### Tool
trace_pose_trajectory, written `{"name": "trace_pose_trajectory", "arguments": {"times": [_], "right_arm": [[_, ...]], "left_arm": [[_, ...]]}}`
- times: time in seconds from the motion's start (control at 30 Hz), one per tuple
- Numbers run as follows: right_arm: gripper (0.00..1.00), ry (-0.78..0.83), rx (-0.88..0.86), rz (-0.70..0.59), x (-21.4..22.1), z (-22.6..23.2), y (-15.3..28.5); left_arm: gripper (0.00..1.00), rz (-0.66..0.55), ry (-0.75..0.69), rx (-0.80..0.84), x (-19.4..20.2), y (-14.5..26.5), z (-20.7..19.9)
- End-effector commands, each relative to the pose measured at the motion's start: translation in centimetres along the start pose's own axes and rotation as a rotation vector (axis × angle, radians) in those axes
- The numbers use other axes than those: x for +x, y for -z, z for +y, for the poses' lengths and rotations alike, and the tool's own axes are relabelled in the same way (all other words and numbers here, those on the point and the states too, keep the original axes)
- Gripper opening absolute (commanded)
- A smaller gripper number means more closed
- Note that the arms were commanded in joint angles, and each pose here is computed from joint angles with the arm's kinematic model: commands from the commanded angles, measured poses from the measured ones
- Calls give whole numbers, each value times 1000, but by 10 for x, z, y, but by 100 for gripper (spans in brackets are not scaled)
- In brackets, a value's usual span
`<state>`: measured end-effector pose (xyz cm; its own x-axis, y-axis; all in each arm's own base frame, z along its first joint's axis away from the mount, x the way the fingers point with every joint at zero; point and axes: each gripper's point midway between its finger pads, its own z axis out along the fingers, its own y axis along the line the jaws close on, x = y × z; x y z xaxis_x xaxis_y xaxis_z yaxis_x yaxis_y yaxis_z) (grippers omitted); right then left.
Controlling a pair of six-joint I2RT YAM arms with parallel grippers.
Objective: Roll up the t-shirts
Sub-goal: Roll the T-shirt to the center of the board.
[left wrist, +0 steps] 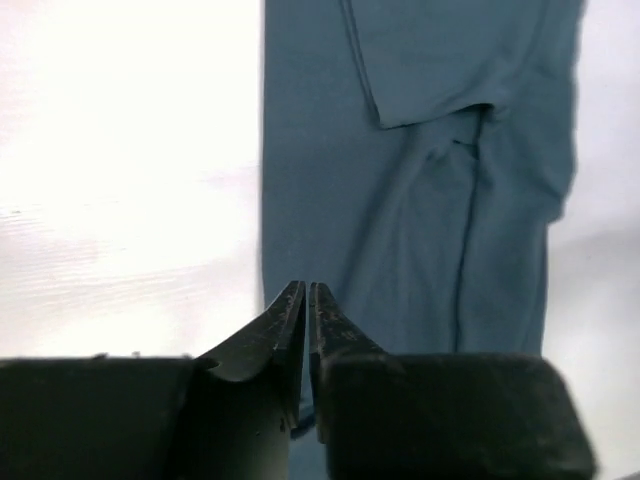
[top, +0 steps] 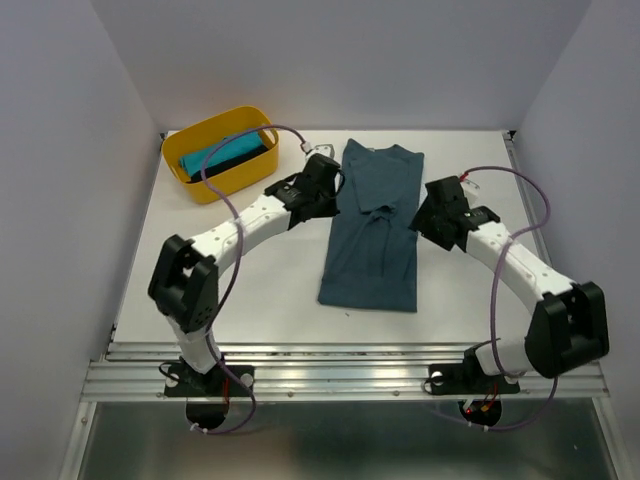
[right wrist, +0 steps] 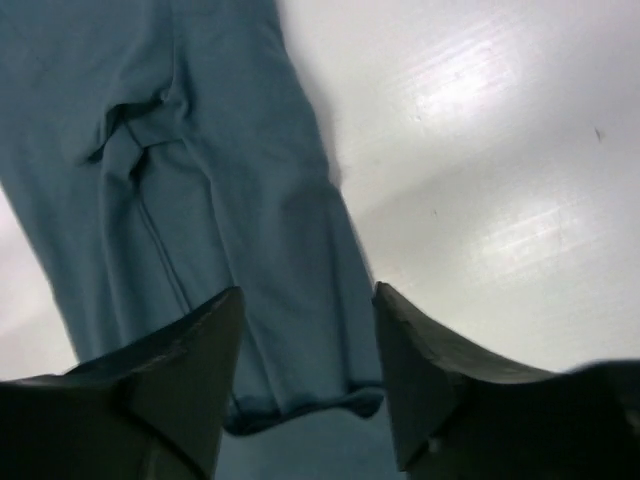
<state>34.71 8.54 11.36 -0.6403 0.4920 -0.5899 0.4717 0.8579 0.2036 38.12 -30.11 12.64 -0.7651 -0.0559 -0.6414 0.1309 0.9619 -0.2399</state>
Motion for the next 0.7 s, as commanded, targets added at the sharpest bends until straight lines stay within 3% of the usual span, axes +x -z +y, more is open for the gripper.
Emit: {"name": "trace_pose_trajectory", "arguments": {"times": [0.0,0.03,0.13,0.17,0.27,0.53,0.67], "right_arm": [[70,-15,-31,77,32,-23,23],[76,-51,-73,84,35,-21,34],[83,-90,-98,148,63,-32,43],[86,-100,-142,141,66,-30,53],[86,-133,-160,183,90,-41,57],[80,-137,-142,287,158,-57,53],[66,-129,-135,306,177,-59,47]], "left_arm": [[26,-52,54,28,0,55,12],[36,-74,74,59,-2,69,11],[47,-29,107,48,36,69,30],[56,-6,109,49,53,72,37],[69,35,135,86,74,78,38],[71,148,244,162,147,80,43],[66,180,272,171,167,77,42]]}}
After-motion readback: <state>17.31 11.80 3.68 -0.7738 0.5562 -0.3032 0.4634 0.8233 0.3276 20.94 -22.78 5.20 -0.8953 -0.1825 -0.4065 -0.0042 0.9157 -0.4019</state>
